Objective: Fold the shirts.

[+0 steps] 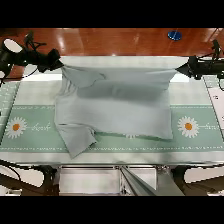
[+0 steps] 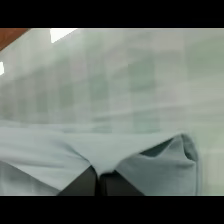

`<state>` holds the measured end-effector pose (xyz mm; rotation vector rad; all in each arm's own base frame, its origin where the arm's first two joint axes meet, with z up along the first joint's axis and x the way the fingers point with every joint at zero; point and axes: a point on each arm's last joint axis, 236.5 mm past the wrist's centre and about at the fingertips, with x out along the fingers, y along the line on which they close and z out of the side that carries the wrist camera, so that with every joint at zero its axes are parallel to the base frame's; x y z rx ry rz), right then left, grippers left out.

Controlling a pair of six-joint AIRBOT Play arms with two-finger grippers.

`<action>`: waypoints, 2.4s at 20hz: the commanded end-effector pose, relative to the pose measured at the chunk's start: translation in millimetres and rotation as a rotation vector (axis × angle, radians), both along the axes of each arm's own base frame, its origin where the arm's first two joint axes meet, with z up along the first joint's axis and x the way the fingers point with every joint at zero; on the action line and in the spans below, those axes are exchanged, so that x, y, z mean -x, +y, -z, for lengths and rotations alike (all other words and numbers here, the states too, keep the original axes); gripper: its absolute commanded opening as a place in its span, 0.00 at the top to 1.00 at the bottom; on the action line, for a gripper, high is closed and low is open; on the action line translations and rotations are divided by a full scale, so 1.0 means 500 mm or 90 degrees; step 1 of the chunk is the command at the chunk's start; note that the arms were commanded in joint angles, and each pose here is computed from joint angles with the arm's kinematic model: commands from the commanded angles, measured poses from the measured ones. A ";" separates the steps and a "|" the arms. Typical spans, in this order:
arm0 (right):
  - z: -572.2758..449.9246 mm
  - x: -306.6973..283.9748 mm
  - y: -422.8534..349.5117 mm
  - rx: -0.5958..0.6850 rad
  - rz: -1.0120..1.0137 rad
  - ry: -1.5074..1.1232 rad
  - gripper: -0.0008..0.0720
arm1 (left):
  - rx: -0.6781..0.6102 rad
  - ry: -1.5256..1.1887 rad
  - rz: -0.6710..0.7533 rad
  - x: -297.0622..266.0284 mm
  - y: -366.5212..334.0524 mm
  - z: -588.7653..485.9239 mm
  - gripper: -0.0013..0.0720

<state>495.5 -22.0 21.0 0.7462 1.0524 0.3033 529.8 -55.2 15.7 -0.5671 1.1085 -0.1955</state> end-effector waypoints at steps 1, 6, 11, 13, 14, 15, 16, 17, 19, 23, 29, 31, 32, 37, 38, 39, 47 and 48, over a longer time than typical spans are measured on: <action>0.074 0.102 -0.003 0.060 -0.097 0.125 0.95 | -0.048 0.126 0.136 0.115 0.003 0.070 0.96; 0.144 0.161 0.013 0.041 -0.101 0.197 0.95 | -0.056 0.221 0.154 0.191 0.009 0.154 0.96; 0.164 0.159 0.019 0.033 -0.081 0.199 0.92 | -0.047 0.234 0.161 0.200 -0.006 0.167 0.90; 0.155 0.168 0.032 0.012 -0.085 0.214 0.42 | -0.048 0.243 0.173 0.209 -0.012 0.163 0.30; 0.146 0.180 0.030 0.005 -0.093 0.224 0.41 | -0.046 0.249 0.171 0.212 -0.006 0.155 0.29; 0.133 0.188 0.023 0.000 -0.092 0.226 0.41 | -0.042 0.251 0.170 0.214 0.003 0.140 0.29; 0.116 0.199 0.000 0.011 -0.081 0.225 0.41 | -0.040 0.250 0.164 0.218 0.017 0.122 0.29; 0.102 0.216 -0.038 0.045 -0.058 0.231 0.41 | -0.038 0.251 0.155 0.228 0.037 0.101 0.29; 0.083 0.267 -0.108 0.112 0.001 0.239 0.41 | -0.033 0.254 0.123 0.266 0.084 0.067 0.29; 0.080 0.377 -0.056 0.041 0.126 0.189 0.41 | 0.026 0.318 -0.006 0.456 0.151 0.094 0.29; 0.052 0.409 0.094 -0.048 0.121 0.071 0.41 | 0.097 0.383 -0.100 0.657 0.101 0.205 0.29; 0.043 0.402 0.087 -0.070 0.141 0.067 0.41 | 0.129 0.363 -0.117 0.643 0.071 0.215 0.29; 0.039 0.402 0.081 -0.080 0.153 0.068 0.41 | 0.141 0.353 -0.120 0.633 0.054 0.218 0.29; 0.028 0.438 -0.018 -0.096 0.230 0.090 0.41 | 0.088 0.322 -0.050 0.609 -0.008 0.248 0.29; 0.047 0.465 -0.043 -0.073 0.242 0.118 0.41 | 0.080 0.326 -0.036 0.609 -0.024 0.255 0.29; 0.074 0.495 -0.058 -0.040 0.247 0.161 0.41 | 0.074 0.334 -0.022 0.613 -0.039 0.263 0.29; 0.198 0.651 0.040 0.039 0.104 0.377 0.41 | 0.069 0.340 0.061 0.616 -0.068 0.254 0.96; 0.199 0.652 0.043 0.044 0.094 0.378 0.41 | 0.069 0.334 0.065 0.606 -0.068 0.245 0.96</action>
